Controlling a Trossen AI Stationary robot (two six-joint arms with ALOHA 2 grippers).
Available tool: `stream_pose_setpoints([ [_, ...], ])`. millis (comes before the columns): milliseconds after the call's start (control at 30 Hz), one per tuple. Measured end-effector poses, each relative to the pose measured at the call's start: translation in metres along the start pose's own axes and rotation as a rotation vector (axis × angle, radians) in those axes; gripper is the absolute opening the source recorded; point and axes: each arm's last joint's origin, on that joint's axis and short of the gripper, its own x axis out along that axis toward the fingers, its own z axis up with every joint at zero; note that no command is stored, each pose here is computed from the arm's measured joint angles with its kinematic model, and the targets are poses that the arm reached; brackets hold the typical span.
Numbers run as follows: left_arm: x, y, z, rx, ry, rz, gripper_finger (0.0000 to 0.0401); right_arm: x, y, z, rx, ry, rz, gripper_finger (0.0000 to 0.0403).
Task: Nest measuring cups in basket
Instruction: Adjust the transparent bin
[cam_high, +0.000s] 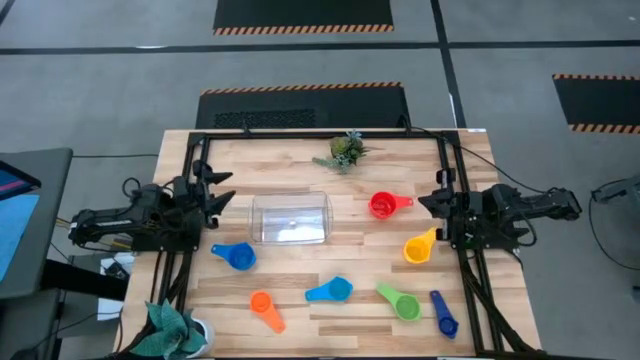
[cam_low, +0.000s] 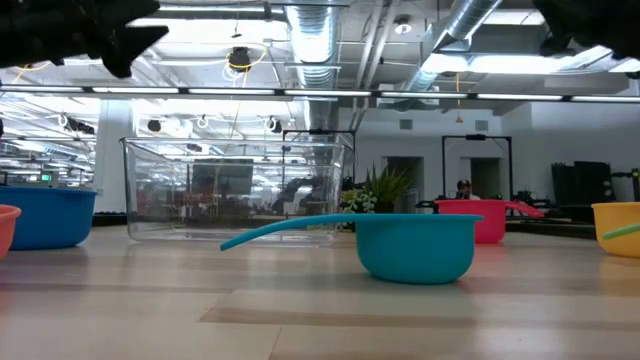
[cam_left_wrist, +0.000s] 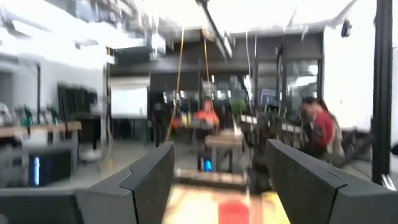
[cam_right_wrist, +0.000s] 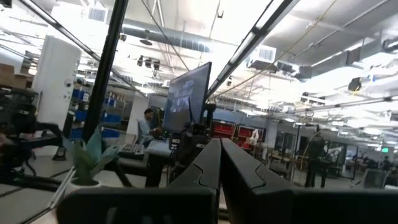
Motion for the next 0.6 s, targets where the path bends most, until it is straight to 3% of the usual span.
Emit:
stream_pose_setpoints([
  [233, 0.005, 0.001, 0.002, 0.063, -0.006, 0.047, 0.0242, 0.016, -0.007, 0.024, 0.012, 0.067, -0.016, 0.0031],
  [467, 0.030, 0.003, 0.002, 0.081, 0.143, 0.102, 0.0242, 0.043, -0.019, 0.038, -0.006, 0.379, -0.193, 0.0031],
  [600, 0.054, 0.004, -0.001, 0.118, 0.258, 0.096, 0.0242, 0.059, -0.023, 0.034, -0.022, 0.518, -0.220, 0.0031],
])
